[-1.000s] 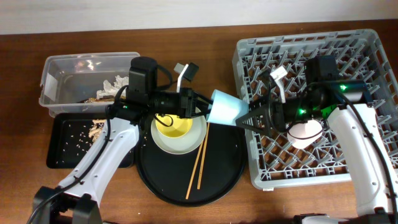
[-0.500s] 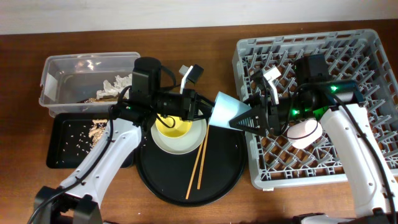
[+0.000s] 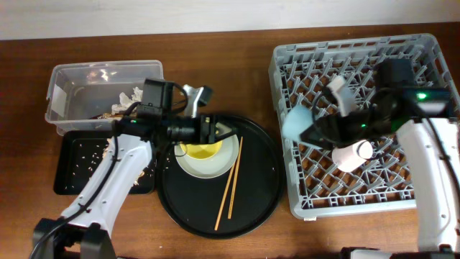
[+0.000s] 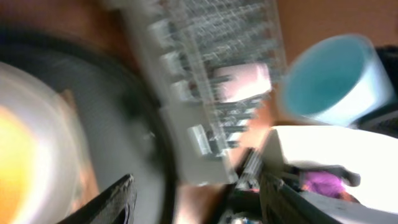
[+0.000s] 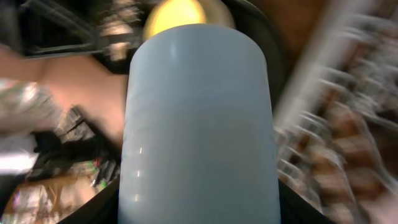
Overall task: Sort waste into correct bins and load items into the dishwasher rack
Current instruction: 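Place the blue cup upside down in the rack with the right gripper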
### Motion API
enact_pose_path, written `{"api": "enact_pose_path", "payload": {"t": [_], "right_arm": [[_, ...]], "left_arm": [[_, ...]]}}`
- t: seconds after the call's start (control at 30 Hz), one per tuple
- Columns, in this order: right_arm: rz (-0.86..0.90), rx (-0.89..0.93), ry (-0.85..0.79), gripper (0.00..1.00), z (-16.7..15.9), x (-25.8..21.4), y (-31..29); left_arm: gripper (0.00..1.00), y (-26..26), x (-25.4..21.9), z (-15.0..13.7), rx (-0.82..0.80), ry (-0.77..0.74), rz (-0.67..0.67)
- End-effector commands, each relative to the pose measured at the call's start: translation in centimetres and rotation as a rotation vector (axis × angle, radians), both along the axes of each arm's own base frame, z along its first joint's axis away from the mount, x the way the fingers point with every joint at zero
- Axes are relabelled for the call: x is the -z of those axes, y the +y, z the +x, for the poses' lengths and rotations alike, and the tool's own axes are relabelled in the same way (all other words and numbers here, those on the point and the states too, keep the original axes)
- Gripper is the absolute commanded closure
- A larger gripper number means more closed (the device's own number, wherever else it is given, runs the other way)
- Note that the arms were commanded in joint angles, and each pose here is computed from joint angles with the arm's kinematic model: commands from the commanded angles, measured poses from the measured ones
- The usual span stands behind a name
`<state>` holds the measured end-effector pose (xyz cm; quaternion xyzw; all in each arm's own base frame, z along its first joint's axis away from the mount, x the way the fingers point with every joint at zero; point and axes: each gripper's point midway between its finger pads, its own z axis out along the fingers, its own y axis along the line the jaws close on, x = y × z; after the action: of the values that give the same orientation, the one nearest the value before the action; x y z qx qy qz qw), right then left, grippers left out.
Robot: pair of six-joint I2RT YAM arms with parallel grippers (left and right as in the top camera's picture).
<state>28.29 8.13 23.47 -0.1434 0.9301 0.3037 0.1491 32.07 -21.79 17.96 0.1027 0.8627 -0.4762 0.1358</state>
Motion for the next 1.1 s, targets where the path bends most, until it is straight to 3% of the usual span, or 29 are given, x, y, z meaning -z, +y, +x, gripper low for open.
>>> {"api": "enact_pose_path", "payload": {"t": [0.0,0.1,0.17,0.23,0.57,0.8,0.83,0.9,0.93,0.97,1.0,1.03,1.07], "right_arm": [[-0.238,0.351,0.076,0.61,0.9,-0.3,-7.6],[-0.381,0.625,0.128,0.84,0.4,-0.6,-13.5],[-0.457,0.743,0.166,0.89,-0.4,-0.3,-16.2],[-0.511,0.828,0.215,0.89,-1.3,0.2,-18.2],[-0.624,0.921,0.531,0.89,-2.7,6.4,-22.7],[-0.635,0.87,0.66,0.83,-3.3,9.5,-22.5],[-0.635,0.866,0.669,0.8,-3.5,9.9,-22.4],[-0.634,0.865,0.673,0.65,-3.6,10.8,-22.4],[-0.627,0.863,0.675,0.48,-3.6,11.2,-22.2],[-0.624,0.861,0.679,0.38,-3.7,11.5,-22.1],[-0.606,0.86,0.68,0.18,-3.6,11.6,-21.9],[-0.6,0.859,0.68,0.05,-3.5,11.6,-21.8],[-0.595,0.859,0.68,0.02,-3.5,11.6,-21.7]], "left_arm": [[0.37,3.5,0.5,0.8,-0.081,-0.125,0.198],[0.37,4.4,0.5,0.0,-0.107,-0.108,0.253],[0.37,4.5,0.7,-0.4,-0.104,-0.089,0.258],[0.37,4.5,0.8,-0.5,-0.103,-0.083,0.26],[0.37,4.7,1.0,-0.7,-0.104,-0.068,0.271],[0.37,4.7,1.0,-0.7,-0.104,-0.068,0.271],[0.37,4.7,1.0,-0.7,-0.104,-0.068,0.271],[0.37,4.7,1.0,-0.7,-0.104,-0.067,0.271],[0.37,4.7,1.0,-0.7,-0.104,-0.067,0.271],[0.37,4.7,1.0,-0.8,-0.104,-0.066,0.271],[0.37,4.7,1.1,-0.8,-0.104,-0.065,0.272],[0.37,4.7,1.1,-0.8,-0.104,-0.064,0.272],[0.37,4.7,1.1,-0.8,-0.103,-0.062,0.272]]}}
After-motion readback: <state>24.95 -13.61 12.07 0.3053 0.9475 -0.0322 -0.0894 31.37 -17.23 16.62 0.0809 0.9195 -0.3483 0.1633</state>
